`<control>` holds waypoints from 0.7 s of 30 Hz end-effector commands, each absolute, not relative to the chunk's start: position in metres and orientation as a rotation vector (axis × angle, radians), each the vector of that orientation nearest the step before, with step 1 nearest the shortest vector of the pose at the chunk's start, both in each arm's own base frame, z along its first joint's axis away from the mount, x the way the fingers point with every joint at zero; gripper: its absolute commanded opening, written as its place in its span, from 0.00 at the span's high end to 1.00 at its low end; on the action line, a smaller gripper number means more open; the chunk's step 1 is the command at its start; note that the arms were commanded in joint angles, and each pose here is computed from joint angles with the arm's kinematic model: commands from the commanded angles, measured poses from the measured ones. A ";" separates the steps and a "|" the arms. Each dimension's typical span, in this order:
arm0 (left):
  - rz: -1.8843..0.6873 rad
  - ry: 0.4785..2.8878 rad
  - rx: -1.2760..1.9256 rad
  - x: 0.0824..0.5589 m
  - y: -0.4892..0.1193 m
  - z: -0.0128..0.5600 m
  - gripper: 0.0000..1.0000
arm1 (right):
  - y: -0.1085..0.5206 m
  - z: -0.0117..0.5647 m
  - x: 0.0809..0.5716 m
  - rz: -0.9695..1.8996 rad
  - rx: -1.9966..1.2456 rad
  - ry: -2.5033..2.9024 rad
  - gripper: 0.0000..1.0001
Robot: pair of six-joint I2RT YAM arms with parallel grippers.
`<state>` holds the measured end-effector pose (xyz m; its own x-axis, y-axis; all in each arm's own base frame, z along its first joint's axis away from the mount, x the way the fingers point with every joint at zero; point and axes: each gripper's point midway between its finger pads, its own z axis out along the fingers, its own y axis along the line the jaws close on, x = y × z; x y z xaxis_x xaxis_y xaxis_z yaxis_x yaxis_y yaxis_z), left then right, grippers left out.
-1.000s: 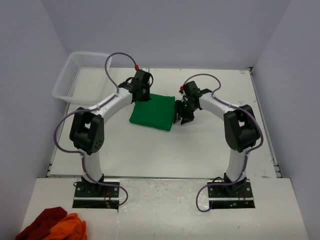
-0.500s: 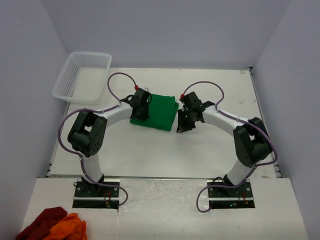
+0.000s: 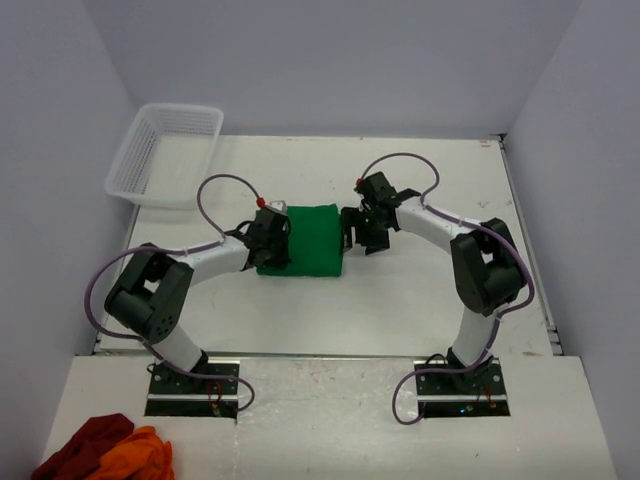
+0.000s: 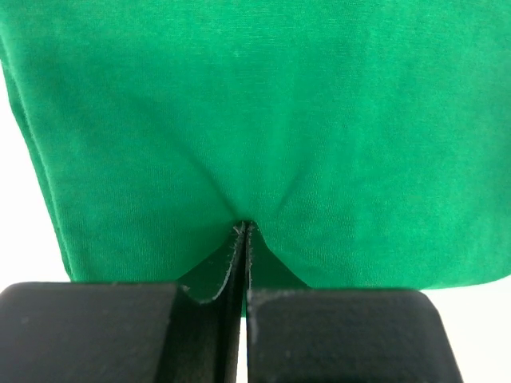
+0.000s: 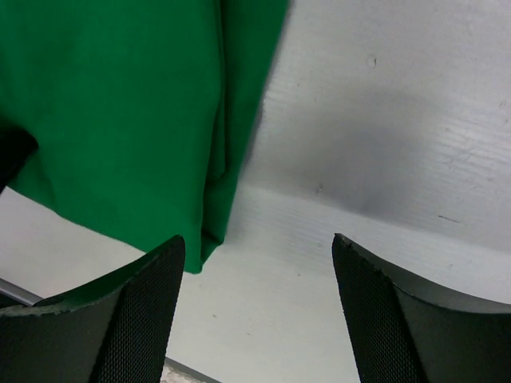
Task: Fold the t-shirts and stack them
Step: Put the neatly folded tshirt into the corner of the board with the right arm
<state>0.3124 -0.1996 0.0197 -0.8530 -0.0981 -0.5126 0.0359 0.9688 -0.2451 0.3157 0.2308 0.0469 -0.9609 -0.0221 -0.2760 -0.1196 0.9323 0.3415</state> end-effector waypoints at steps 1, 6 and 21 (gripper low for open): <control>-0.357 2.608 -0.041 0.286 -0.195 0.016 1.00 | 0.242 0.064 0.337 0.564 -0.171 2.776 0.25; -0.399 2.589 -0.030 0.273 -0.198 0.027 1.00 | 0.257 0.060 0.334 0.674 -0.188 2.788 0.24; -0.480 2.576 0.018 0.255 -0.222 0.038 1.00 | 0.270 0.018 0.316 0.758 -0.121 2.877 0.27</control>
<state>0.2581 -0.2177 0.0261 -0.8758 -0.0578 -0.4791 0.1015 0.9485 -0.2999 0.3202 0.2614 0.0284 -0.9779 -0.0416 -0.2050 -0.1320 0.8827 0.4509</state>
